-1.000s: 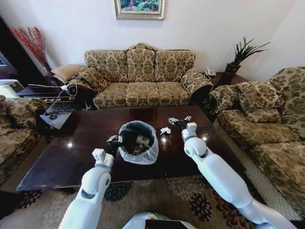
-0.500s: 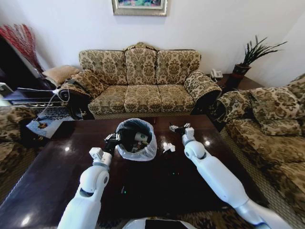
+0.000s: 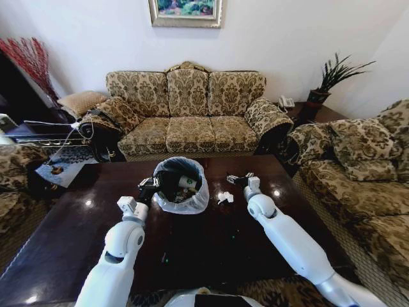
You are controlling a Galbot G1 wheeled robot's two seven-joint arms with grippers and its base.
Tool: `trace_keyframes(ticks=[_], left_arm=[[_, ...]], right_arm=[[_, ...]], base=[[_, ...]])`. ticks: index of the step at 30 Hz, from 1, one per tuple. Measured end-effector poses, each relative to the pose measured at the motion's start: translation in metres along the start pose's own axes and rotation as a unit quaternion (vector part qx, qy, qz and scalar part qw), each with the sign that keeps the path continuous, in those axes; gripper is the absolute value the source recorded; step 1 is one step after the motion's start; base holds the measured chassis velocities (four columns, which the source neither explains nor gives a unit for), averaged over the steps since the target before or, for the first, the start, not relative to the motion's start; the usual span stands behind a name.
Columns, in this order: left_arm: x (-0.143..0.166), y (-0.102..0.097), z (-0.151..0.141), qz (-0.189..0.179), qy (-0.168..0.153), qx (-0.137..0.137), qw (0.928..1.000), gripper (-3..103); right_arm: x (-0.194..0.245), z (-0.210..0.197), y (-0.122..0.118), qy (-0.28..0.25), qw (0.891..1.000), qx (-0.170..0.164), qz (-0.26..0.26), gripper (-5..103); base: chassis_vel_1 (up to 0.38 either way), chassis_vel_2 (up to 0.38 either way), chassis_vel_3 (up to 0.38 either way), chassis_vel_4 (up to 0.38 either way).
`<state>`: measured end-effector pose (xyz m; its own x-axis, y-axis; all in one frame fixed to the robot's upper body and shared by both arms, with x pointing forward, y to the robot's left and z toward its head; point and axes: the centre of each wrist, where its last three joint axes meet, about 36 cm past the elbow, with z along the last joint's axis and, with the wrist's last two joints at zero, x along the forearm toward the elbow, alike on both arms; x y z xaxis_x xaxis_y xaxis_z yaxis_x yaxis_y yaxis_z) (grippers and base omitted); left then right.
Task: Move to the front of the table and place the trash on the table into the trash bin.
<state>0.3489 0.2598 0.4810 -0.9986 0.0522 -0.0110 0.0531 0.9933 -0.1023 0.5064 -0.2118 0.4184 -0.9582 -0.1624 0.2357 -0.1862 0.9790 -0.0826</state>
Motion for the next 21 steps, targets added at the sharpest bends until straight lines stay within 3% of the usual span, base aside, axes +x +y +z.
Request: trace_keyframes(ticks=[21], left_arm=[[0.0, -0.0002, 0.0002, 0.0, 0.001, 0.0, 1.0, 3]], right_arm=[[0.0001, -0.0012, 0.0001, -0.001, 1.0, 0.0, 0.0, 100]], base=[[0.0, 0.0, 0.0, 0.0]])
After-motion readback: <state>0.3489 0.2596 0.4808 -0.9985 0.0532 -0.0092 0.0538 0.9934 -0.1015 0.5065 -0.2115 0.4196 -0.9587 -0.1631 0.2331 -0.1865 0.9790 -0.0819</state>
